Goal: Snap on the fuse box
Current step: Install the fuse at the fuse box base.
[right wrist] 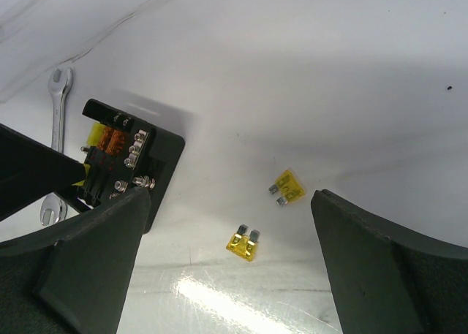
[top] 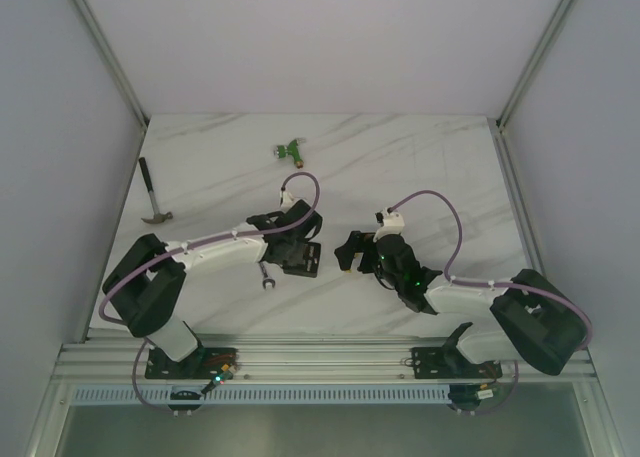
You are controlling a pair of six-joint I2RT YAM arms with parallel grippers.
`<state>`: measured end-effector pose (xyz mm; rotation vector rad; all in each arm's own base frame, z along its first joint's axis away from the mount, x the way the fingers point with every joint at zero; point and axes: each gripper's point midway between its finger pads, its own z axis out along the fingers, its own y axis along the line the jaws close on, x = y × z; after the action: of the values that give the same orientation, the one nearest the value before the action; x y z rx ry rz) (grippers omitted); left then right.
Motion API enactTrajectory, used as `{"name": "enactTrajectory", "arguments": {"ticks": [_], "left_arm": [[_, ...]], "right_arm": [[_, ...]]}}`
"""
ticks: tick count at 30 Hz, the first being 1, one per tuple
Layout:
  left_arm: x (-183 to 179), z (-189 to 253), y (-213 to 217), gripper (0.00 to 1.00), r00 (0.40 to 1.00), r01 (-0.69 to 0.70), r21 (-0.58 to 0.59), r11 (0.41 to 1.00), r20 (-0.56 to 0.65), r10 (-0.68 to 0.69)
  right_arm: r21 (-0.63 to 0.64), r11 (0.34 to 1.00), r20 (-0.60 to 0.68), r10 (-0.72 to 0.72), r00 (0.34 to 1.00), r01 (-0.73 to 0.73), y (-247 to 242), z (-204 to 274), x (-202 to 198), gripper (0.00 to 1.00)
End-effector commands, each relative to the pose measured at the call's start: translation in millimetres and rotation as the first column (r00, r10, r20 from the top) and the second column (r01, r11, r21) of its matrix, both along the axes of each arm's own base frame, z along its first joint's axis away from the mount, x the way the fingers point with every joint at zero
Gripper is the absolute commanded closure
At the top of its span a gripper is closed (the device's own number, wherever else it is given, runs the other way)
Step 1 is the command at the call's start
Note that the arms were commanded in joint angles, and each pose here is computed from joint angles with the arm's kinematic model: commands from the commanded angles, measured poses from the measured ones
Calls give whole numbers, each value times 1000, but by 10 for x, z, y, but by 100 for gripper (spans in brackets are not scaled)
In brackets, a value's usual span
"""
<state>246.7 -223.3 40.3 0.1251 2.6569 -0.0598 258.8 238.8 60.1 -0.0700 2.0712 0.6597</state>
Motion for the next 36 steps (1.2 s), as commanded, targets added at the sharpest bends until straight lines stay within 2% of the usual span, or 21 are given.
{"name": "enactTrajectory", "arguments": {"ticks": [1,11,21,25,29,36], "left_arm": [[-303,-402,232,100,989,25,82,996,-146,-13],[-418,-624,443,100,979,-13,107,994,-199,34],[-815,-663,544,100,964,-10,71,997,-265,29],[-918,-723,607,100,958,-12,99,995,-284,40],[-827,-700,577,100,964,-30,107,994,-260,57],[-529,-448,242,100,982,-68,10,998,-175,68]], "right_arm": [[23,1000,36,7,999,-7,92,137,76,0],[21,1000,33,13,999,-14,107,128,78,0],[29,999,35,18,999,-19,124,150,78,0],[29,999,35,21,999,-22,131,151,79,0],[27,999,34,20,999,-21,129,146,78,0],[22,999,44,36,998,-37,139,186,72,0]]}}
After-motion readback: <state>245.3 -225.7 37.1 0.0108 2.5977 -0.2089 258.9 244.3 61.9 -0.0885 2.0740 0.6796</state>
